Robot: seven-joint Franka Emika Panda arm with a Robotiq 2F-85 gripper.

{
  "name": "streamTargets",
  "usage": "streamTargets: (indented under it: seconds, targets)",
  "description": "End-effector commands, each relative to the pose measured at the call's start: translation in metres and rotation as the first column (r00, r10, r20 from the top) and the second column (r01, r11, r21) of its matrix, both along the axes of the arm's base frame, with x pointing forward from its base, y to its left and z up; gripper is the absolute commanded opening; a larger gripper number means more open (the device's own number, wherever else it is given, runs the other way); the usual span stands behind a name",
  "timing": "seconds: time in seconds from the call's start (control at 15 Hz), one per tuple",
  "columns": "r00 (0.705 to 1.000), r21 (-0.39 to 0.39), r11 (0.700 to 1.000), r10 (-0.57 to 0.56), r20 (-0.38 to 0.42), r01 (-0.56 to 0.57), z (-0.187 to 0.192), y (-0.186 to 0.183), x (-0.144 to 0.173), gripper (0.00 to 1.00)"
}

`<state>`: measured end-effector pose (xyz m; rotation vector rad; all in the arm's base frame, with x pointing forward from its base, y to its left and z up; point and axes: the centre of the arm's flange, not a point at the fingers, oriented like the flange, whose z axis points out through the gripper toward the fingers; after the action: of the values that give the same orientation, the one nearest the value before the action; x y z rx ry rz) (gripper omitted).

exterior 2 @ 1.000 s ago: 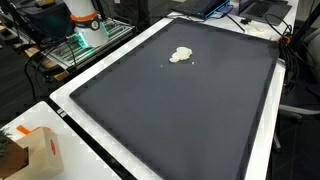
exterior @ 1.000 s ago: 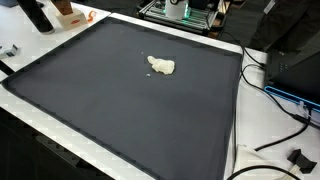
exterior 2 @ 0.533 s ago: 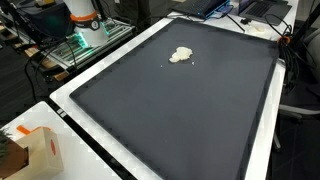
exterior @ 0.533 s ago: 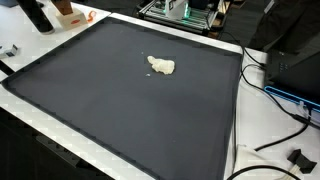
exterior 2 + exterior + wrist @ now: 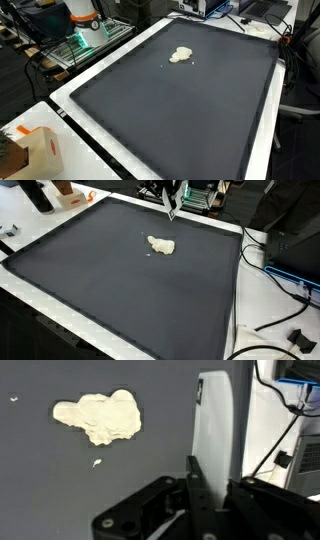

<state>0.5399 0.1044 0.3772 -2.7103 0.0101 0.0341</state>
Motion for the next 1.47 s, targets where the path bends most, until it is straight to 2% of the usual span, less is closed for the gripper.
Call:
streamTargets:
  seconds: [0.0, 0.13, 0.47, 1.0, 1.4]
  targets:
    - [1.000, 0.116, 0.993, 0.017, -0.011, -0.016, -0.037, -0.010, 0.009, 0.01]
    - [1.000, 0.168, 0.986, 0.015, -0.019, -0.012, -0.054, -0.013, 0.012, 0.01]
    - [0.998, 0.226, 0.972, -0.053, -0.042, 0.061, -0.087, -0.022, 0.016, 0.01]
    - [0.977, 0.230, 0.950, -0.195, -0.084, 0.209, -0.116, -0.041, 0.013, 0.01]
    - [0.949, 0.203, 0.930, -0.286, -0.130, 0.308, -0.126, -0.049, 0.007, 0.01]
